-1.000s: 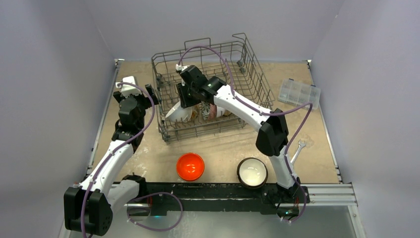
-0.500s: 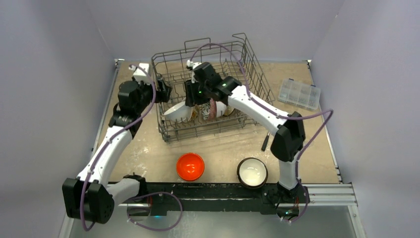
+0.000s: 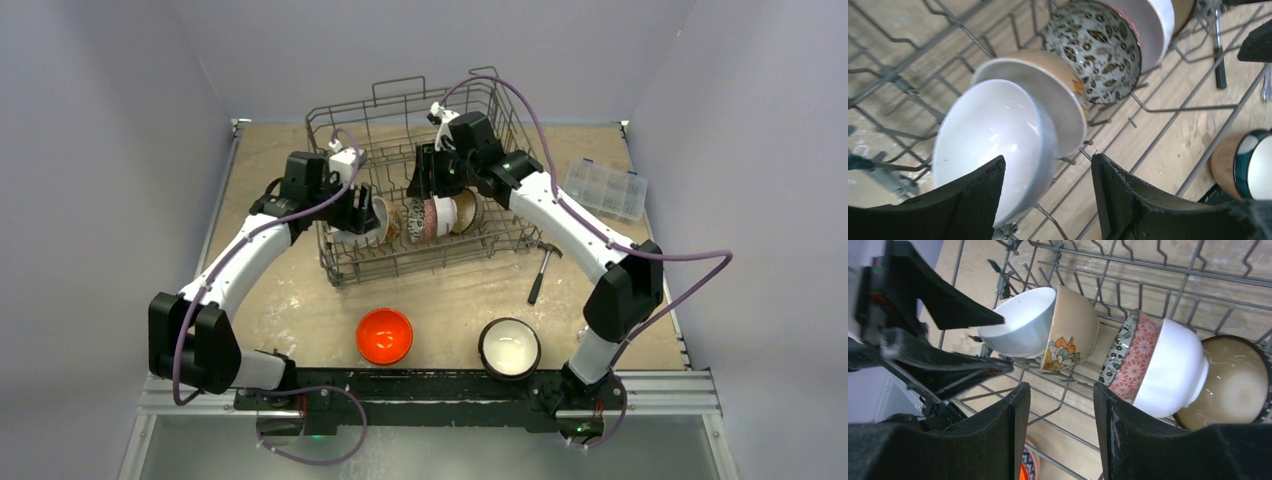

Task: Load the bowls into the dish rack
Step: Pick up the bowl from the dish rack.

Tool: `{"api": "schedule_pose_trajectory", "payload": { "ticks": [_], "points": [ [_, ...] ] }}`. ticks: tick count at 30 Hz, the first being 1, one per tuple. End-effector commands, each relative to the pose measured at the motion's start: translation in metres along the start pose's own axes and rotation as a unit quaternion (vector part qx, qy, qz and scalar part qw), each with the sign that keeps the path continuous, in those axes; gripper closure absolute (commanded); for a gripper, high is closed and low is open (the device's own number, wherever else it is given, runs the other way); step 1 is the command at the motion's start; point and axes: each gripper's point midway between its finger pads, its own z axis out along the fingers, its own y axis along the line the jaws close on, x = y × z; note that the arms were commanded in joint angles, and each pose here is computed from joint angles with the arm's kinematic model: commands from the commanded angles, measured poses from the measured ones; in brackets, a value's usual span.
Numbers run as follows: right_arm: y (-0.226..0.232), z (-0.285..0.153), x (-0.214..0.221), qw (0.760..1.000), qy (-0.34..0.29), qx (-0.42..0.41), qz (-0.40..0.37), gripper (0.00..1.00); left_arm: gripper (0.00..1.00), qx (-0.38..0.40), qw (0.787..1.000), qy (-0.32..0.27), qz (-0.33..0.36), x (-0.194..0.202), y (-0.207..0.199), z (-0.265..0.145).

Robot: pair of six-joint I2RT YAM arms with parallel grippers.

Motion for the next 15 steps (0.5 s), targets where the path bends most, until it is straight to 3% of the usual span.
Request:
{"api": "schedule_pose_trajectory", "payload": {
  "ticks": [1, 10, 15],
  "points": [
    [0.015, 0.002, 0.004, 0.999, 0.006, -0.040, -0.010, 0.47, 0.40, 0.011, 0.998, 0.033, 0.045, 0.004, -0.017, 0.007],
    [0.016, 0.035, 0.011, 0.998, 0.036, -0.048, -0.025, 0.44, 0.68, -0.034, 0.998, 0.015, 0.049, -0.005, -0.007, 0.008],
    [0.025, 0.055, 0.017, 0.997, 0.049, -0.045, -0.038, 0.30, 0.95, -0.049, 0.998, 0.002, 0.046, -0.008, -0.004, 0.004]
  ]
}}
